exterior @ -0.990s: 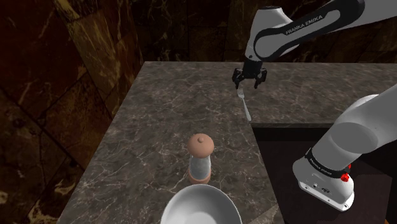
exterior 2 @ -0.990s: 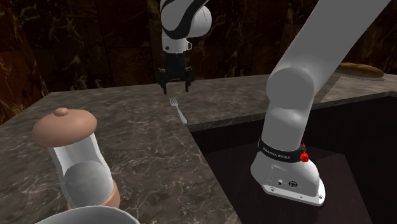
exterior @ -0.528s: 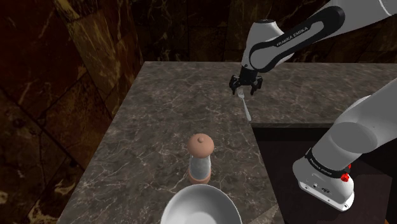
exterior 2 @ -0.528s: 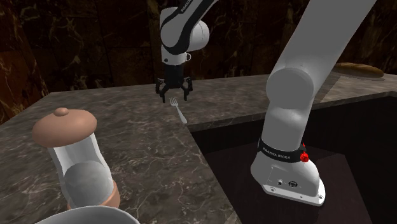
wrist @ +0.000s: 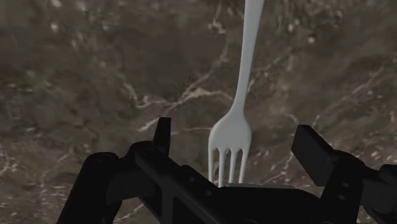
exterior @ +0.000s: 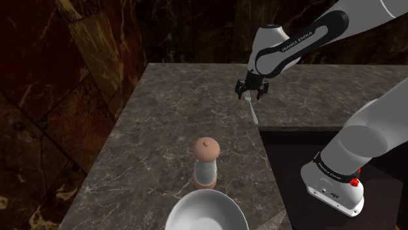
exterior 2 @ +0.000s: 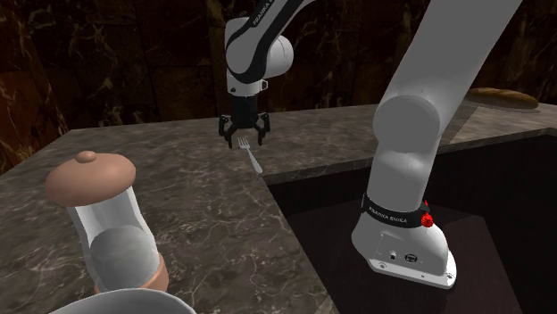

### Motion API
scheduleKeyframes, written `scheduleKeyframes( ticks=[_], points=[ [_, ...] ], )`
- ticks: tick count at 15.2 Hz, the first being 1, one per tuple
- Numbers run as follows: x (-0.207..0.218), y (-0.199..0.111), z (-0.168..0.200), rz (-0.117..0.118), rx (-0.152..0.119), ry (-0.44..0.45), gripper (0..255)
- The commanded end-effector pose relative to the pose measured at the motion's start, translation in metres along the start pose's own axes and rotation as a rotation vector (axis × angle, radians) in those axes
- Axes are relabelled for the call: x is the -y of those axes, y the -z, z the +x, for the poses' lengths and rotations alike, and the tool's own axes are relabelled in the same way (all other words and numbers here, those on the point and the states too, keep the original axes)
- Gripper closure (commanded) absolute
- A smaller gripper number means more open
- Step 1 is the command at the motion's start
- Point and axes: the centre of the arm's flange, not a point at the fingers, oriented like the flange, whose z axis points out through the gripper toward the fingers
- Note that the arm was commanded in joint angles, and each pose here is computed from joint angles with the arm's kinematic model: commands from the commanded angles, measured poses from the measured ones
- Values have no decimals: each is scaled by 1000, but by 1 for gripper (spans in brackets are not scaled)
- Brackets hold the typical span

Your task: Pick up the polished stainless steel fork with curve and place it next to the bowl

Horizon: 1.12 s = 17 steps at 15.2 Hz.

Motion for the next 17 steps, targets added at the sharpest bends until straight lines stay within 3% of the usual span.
scheduleKeyframes(
  ticks=[1, 2, 11, 17],
  points=[
    [0, 0, 0, 0, 0, 0, 0],
    [0, 0, 0, 0, 0, 0, 255],
    [0, 0, 0, 0, 0, 0, 255],
    [1, 32, 2, 0, 0, 0, 255]
  ],
)
